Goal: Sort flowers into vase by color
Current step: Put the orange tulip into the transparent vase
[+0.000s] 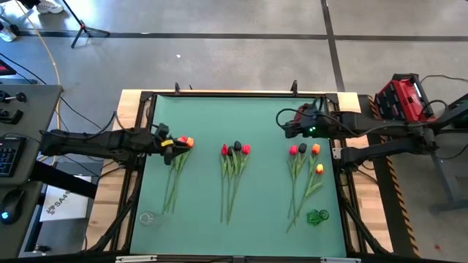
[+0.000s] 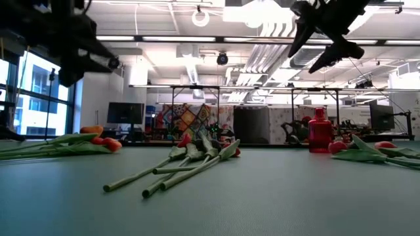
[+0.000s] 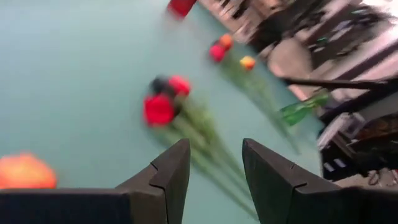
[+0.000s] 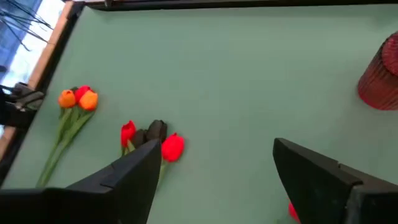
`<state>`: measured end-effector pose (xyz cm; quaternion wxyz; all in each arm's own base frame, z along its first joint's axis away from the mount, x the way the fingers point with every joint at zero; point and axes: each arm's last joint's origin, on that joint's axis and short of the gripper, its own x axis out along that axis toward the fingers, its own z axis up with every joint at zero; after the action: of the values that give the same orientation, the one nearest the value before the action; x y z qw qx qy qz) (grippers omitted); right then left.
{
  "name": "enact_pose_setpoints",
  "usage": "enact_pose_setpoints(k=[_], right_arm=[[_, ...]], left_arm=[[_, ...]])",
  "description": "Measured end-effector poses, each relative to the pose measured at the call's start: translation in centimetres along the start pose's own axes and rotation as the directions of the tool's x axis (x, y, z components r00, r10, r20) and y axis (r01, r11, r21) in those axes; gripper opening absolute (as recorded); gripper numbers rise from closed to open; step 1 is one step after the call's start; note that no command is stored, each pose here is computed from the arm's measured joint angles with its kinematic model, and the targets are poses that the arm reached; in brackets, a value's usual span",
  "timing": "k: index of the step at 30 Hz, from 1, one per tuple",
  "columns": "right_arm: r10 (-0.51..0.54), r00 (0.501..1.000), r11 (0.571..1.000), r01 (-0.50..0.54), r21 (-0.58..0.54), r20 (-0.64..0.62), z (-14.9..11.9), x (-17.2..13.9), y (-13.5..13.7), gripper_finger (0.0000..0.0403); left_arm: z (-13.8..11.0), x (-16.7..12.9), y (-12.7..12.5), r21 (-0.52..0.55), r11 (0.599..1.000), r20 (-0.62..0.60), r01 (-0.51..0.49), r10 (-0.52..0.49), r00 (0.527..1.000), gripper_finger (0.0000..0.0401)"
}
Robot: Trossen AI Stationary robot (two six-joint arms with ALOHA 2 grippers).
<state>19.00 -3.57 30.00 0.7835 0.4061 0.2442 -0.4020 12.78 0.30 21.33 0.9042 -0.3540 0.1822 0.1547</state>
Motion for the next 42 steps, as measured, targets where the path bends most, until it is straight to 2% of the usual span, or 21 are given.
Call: enact_pose_setpoints(k=[3, 7, 12, 16, 18, 25, 28, 34, 37, 42], right_arm=[[-0.016, 1.0, 1.0, 0.016, -0.024, -0.009, 0.0, 0.6, 0.1, 0.0286], [-0.021, 1.0, 0.998, 0.02, -0.052, -0.016, -0.1, 0.8, 0.2, 0.0282], [-0.013, 0.999, 0.997, 0.01, -0.081, -0.03, -0.1, 0.8, 0.2, 0.0281], [-0.011, 0.999, 0.996, 0.008, -0.089, -0.035, -0.1, 0.8, 0.2, 0.0281], [-0.012, 0.999, 0.994, 0.008, -0.105, -0.036, -0.2, 0.8, 0.2, 0.0281], [-0.012, 0.999, 0.991, 0.007, -0.132, -0.037, -0.2, 0.8, 0.2, 0.0281], [-0.012, 0.999, 0.991, 0.006, -0.132, -0.039, -0.2, 0.8, 0.2, 0.0281], [-0.006, 0.999, 0.99, -0.001, -0.143, -0.05, -0.2, 0.8, 0.2, 0.0281], [-0.002, 0.998, 0.988, -0.007, -0.153, -0.058, -0.2, 0.8, 0.2, 0.0281], [0.0, 0.998, 0.986, -0.011, -0.166, -0.061, -0.3, 0.8, 0.2, 0.0281]], left_arm=[[-0.9, 0.8, 0.7, -0.109, 0.988, -0.098, -0.113, 0.102, 0.99, 0.0135], [-1.9, 1.4, 1.4, -0.207, 0.947, -0.209, -0.244, 0.201, 0.957, 0.0134], [-2.7, 2.1, 1.8, -0.244, 0.908, -0.277, -0.341, 0.271, 0.922, 0.0123], [-3.6, 2.4, 2.6, -0.232, 0.848, -0.368, -0.477, 0.378, 0.849, 0.0105], [-4.0, 2.6, 2.8, -0.229, 0.825, -0.412, -0.517, 0.4, 0.819, 0.0096], [-4.7, 3.5, 3.1, -0.218, 0.785, -0.474, -0.579, 0.433, 0.766, 0.0085], [-4.8, 3.6, 3.0, -0.242, 0.775, -0.51, -0.584, 0.411, 0.756, 0.0085], [-3.0, 3.2, 1.1, -0.248, 0.79, -0.499, -0.561, 0.392, 0.772, 0.0085], [-2.4, 2.8, 0.3, -0.232, 0.787, -0.506, -0.572, 0.404, 0.762, 0.0085], [-3.9, 2.5, -0.4, -0.239, 0.764, -0.554, -0.6, 0.4, 0.73, 0.0085]])
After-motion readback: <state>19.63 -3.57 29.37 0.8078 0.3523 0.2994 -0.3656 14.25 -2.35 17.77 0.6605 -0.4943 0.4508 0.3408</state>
